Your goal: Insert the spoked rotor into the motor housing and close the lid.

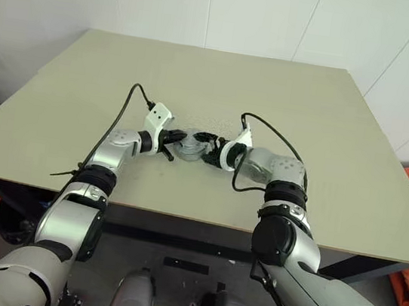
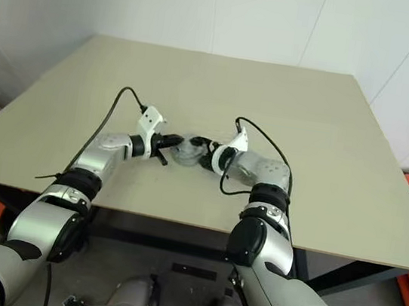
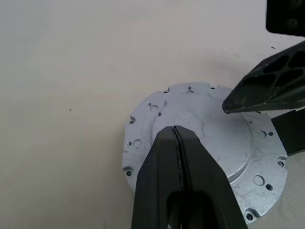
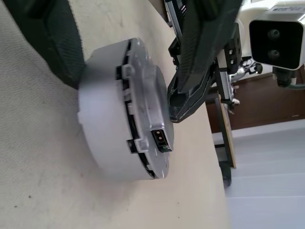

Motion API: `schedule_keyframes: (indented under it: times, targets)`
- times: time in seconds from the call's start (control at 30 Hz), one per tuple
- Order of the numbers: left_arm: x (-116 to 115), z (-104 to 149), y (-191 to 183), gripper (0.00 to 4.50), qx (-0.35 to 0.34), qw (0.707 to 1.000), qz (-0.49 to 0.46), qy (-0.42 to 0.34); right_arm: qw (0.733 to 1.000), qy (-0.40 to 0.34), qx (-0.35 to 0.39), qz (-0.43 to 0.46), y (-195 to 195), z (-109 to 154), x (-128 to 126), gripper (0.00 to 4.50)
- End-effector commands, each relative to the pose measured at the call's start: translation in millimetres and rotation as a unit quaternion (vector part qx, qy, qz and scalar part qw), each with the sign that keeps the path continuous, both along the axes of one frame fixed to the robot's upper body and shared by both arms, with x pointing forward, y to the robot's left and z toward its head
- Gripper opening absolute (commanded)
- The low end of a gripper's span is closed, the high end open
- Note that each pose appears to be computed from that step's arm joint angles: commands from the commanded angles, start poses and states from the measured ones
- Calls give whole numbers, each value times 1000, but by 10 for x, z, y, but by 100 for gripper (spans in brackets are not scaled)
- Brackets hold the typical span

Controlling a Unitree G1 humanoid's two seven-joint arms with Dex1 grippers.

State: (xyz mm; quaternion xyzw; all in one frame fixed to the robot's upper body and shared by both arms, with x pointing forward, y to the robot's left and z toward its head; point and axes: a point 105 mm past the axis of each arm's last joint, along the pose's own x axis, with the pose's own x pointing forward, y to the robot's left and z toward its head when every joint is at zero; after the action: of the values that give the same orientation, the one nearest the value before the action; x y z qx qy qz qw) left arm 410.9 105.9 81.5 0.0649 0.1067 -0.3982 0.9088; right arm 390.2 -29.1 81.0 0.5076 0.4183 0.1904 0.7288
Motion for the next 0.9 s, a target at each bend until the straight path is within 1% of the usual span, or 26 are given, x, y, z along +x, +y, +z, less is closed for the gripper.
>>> schedule_keyframes:
  times: [0.03,0.13,0.17,0.47,0.9]
  targets:
    - [-48,-130,-46,0,15,1000,-10,22,995,-27,81,53,426,212,-127,223]
    - [-48,-129,-45,0,15,1000,-10,22,994,-31,84,56,428,234,-130,131]
    - [-48,-128,-44,0,15,1000,-10,22,994,-32,85,57,431,238,-132,111]
    - [-43,-118,-55,0,10,1000,-8,21,994,-36,85,61,420,259,-152,110]
    - [-24,-14,-76,0,-18,1000,6,6,995,-49,70,56,337,233,-147,110]
